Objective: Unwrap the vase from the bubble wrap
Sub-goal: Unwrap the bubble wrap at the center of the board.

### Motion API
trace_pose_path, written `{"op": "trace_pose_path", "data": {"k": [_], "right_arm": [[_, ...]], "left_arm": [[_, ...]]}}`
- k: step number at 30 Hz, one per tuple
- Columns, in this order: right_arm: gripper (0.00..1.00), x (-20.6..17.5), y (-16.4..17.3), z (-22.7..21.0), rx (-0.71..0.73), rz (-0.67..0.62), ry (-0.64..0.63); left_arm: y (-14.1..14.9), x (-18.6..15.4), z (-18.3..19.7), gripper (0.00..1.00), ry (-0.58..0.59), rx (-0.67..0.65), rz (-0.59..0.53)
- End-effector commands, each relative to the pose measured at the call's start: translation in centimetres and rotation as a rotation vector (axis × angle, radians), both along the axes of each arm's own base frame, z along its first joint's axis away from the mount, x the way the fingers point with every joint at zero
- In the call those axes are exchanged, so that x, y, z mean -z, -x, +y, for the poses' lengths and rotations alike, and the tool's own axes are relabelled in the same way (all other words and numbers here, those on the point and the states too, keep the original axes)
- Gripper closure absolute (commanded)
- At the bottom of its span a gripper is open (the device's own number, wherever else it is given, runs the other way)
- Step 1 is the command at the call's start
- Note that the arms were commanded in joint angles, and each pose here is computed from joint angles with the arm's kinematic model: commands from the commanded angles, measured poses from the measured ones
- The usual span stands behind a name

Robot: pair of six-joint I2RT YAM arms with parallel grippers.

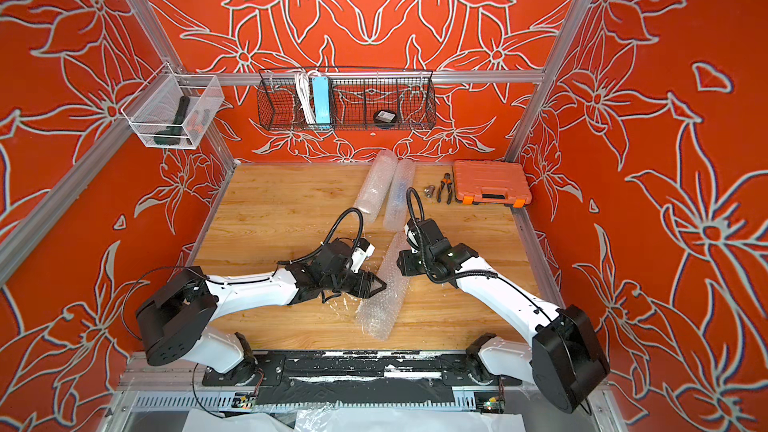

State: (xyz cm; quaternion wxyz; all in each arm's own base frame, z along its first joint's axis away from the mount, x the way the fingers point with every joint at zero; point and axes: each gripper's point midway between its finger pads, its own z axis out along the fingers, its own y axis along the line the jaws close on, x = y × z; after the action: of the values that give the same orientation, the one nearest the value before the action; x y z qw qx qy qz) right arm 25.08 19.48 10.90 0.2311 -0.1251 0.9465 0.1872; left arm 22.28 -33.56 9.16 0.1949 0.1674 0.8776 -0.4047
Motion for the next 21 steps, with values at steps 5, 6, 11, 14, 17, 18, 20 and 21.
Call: {"op": "trace_pose_path", "data": {"k": [5, 6, 11, 14, 17, 18, 20, 21], "right_arm": [[0.5, -0.1, -1.5, 0.3, 0.023, -0.012, 0.019], [0.5, 0.2, -1.6, 0.2, 0.029, -0.007, 0.028], [0.55, 1.0, -1.7, -0.6, 0.056, 0.007, 0.077], [0.67, 1.1, -1.7, -1.2, 0.073, 0.004, 0.103], [0.78, 1.1, -1.7, -1.3, 0.078, -0.004, 0.101], [0.8, 1.1, -1.6, -1.3, 0.079, -0.005, 0.098], [0.84, 1.1, -1.6, -1.3, 0.081, -0.005, 0.096], [0.86, 1.0, -1.5, -1.4, 0.084, -0.006, 0.096]], "left_arm": [[0.0, 0.3, -0.9, 0.41, 0.006, 0.038, 0.001], [0.0, 0.4, -0.9, 0.41, 0.001, 0.038, 0.002], [-0.2, 0.9, -0.8, 0.4, -0.027, 0.027, 0.001], [-0.3, 1.0, -0.7, 0.38, -0.047, 0.021, -0.009], [-0.3, 1.0, -0.7, 0.37, -0.052, 0.022, -0.014], [-0.3, 1.0, -0.7, 0.37, -0.051, 0.021, -0.011], [-0.2, 1.0, -0.8, 0.36, -0.053, 0.022, -0.013], [-0.3, 0.8, -0.8, 0.35, -0.051, 0.022, -0.017]]}}
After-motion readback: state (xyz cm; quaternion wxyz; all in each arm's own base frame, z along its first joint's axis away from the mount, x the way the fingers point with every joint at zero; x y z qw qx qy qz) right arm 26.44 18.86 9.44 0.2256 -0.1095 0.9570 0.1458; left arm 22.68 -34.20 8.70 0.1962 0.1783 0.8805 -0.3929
